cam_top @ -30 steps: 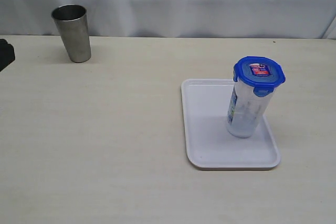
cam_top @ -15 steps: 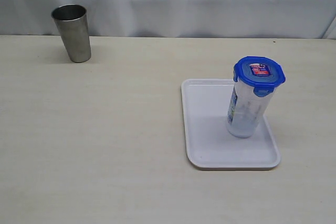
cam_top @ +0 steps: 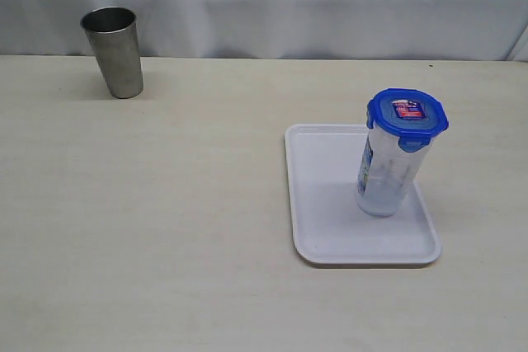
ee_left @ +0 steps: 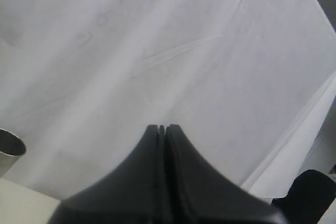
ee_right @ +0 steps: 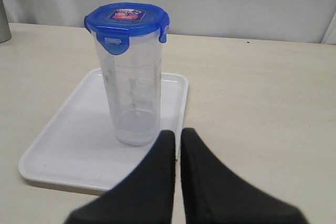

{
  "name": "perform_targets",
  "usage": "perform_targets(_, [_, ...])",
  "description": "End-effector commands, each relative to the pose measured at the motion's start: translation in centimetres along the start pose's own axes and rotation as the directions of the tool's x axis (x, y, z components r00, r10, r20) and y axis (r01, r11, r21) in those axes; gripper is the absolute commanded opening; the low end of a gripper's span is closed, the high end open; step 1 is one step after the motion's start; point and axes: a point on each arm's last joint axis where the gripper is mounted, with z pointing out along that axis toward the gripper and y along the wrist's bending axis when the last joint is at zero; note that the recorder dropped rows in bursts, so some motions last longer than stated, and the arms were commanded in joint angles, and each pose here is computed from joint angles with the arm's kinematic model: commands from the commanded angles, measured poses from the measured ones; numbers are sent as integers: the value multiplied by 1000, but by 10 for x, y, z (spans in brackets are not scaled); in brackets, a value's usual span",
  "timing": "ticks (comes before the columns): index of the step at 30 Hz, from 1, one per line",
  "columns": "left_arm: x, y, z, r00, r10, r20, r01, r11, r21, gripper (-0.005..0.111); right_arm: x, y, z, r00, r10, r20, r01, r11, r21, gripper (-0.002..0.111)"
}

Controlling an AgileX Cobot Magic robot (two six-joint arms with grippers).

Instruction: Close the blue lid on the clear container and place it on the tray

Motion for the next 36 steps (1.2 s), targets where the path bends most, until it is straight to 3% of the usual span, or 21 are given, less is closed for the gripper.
perform_targets(1, [-4, -3, -11, 998, -29, 47, 28, 999, 37, 0, 1, 0, 0, 1000, -11, -2, 11, 1000, 3, 5])
perform_targets(8, [-11, -7, -31, 986, -7, 168, 0, 999, 42, 0, 1, 0, 0, 1000, -11, -2, 11, 1000, 3, 5])
perform_targets(18, [-11, -6, -31, 967, 53, 249, -37, 997, -68, 0, 1, 0, 0, 1000, -11, -2, 11, 1000, 3, 5])
perform_targets(25, [-11, -6, -31, 965, 3, 263, 15, 998, -65, 0, 1, 0, 0, 1000, -11, -2, 11, 1000, 3, 5])
perform_targets(28, [-11, -6, -31, 963, -71, 262, 86, 995, -44, 0, 1, 0, 0, 1000, -11, -2, 11, 1000, 3, 5])
perform_targets(36, [-7, -3, -30, 962, -86, 261, 99, 994, -38, 0, 1, 0, 0, 1000, -11, -2, 11, 1000, 3, 5])
